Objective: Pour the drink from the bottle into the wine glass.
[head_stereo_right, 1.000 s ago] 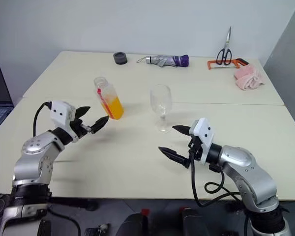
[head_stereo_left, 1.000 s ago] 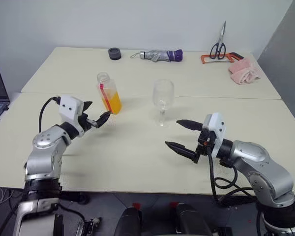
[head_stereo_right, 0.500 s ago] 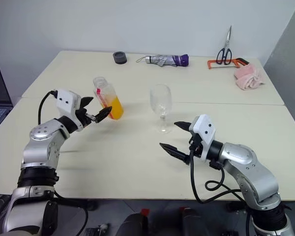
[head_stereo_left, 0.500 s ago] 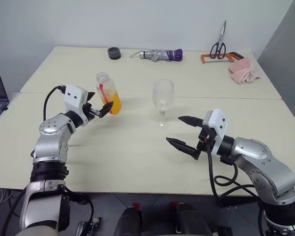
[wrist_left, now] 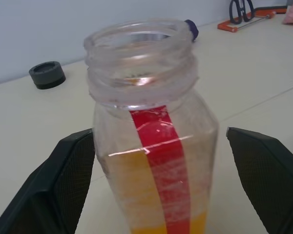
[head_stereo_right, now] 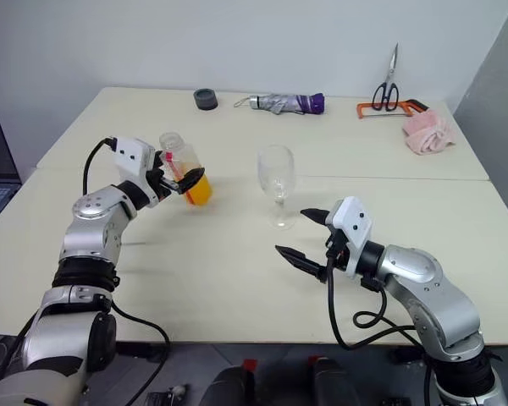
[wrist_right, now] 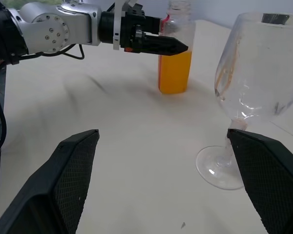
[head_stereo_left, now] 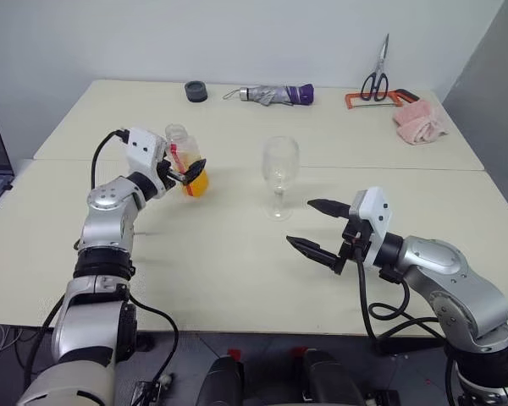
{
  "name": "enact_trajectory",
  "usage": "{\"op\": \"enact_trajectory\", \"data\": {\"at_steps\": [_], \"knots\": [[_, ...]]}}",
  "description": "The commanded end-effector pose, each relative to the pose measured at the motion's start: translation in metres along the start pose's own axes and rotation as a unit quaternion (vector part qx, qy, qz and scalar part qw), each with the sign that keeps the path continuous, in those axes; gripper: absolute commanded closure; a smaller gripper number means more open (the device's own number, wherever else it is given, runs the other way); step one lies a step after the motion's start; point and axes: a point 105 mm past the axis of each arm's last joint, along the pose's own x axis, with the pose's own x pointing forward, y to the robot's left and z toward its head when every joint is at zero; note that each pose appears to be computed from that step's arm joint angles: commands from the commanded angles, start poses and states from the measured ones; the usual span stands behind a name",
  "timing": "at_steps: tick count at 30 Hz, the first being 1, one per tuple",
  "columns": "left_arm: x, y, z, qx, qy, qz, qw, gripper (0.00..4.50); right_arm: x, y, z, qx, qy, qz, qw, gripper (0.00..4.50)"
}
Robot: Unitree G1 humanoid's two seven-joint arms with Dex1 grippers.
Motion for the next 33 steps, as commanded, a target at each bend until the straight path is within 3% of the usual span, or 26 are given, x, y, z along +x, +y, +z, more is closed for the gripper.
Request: {"op": "enact_trajectory", "data": {"at_steps": [1,2,5,12,22,33], "knots": [[0.005,0.004,0.015,0.01,-0.024,0.007,1.0,0.0,0.001,0.003,0.016,-0.024,-0.025,0.006,0.999,0.02],[0.006,0.004,0.014,0.008,-0.023,0.01,1.0,0.0,0.001,0.003,0.017,-0.025,-0.025,0.006,0.999,0.02],[0.007,0.003,0.011,-0.001,-0.023,0.009,1.0,0.62,0.001,0.002,0.018,-0.026,-0.027,0.003,0.999,0.0],[0.007,-0.001,0.009,-0.015,-0.026,0.004,1.0,2.62,0.001,0.001,0.02,-0.026,-0.032,-0.002,0.999,0.0],[0.018,-0.033,0.045,0.073,-0.063,-0.063,0.993,2.7,-0.003,-0.009,0.042,-0.071,-0.081,-0.054,0.993,0.0],[0.039,-0.076,0.102,0.224,-0.133,-0.127,0.957,2.7,-0.031,-0.011,0.054,-0.076,-0.093,-0.065,0.991,0.0]]}}
